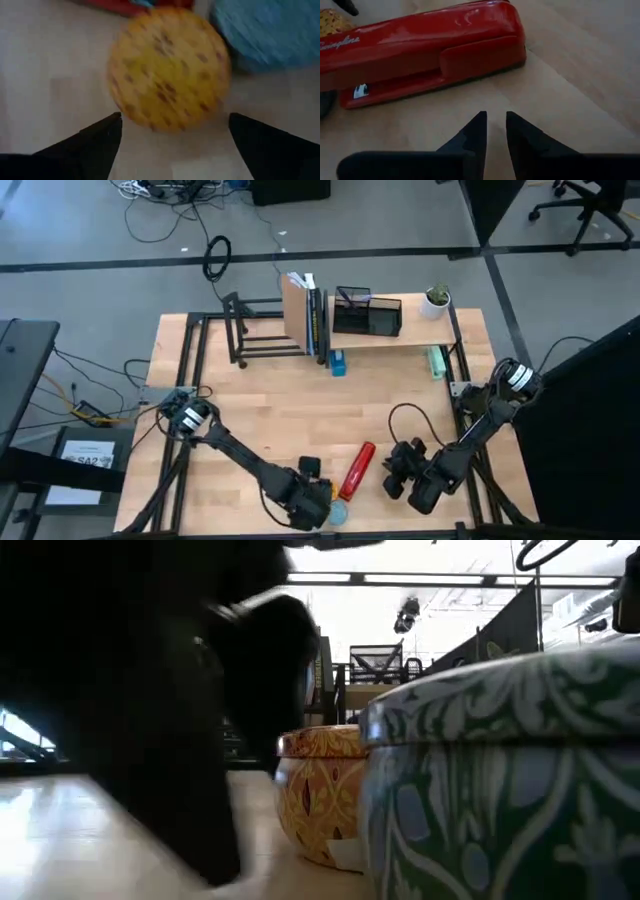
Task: Stock shelves
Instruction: Put the yellow scented candle under the shelf
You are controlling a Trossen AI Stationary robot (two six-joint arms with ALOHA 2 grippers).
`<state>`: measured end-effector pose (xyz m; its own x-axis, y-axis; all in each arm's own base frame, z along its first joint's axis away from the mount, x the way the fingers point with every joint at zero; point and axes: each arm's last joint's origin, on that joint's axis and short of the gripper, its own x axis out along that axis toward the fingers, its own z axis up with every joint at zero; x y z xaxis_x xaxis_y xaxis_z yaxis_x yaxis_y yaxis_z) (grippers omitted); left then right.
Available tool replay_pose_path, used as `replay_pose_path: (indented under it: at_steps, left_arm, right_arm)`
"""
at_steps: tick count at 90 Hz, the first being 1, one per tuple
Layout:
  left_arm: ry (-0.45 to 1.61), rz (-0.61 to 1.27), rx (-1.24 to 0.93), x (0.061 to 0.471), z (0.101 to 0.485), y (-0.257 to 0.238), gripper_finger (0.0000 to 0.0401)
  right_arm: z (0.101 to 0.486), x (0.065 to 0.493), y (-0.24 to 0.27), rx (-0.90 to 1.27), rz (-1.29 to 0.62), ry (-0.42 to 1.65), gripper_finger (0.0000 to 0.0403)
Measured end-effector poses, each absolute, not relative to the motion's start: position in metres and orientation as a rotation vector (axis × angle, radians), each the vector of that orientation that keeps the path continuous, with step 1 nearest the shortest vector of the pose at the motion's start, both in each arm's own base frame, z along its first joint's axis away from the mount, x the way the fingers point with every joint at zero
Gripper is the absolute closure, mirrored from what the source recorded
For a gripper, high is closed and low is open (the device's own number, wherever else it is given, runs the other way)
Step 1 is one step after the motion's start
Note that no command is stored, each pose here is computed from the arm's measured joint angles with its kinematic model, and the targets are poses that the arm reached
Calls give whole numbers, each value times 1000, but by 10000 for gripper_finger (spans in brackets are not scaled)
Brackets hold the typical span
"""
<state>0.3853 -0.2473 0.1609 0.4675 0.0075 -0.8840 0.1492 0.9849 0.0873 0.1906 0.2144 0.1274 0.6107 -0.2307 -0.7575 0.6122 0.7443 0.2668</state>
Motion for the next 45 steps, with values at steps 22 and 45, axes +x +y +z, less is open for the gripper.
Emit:
replay_pose_path:
  at_steps: [22,45]
  left_arm:
    - [1007,-138,198,398,164,-243,52]
    - [1009,-103,176,401,163,-238,98]
  right_arm:
    - [127,191,215,548,-512,774,358]
    - [127,191,215,549,-512,774,357]
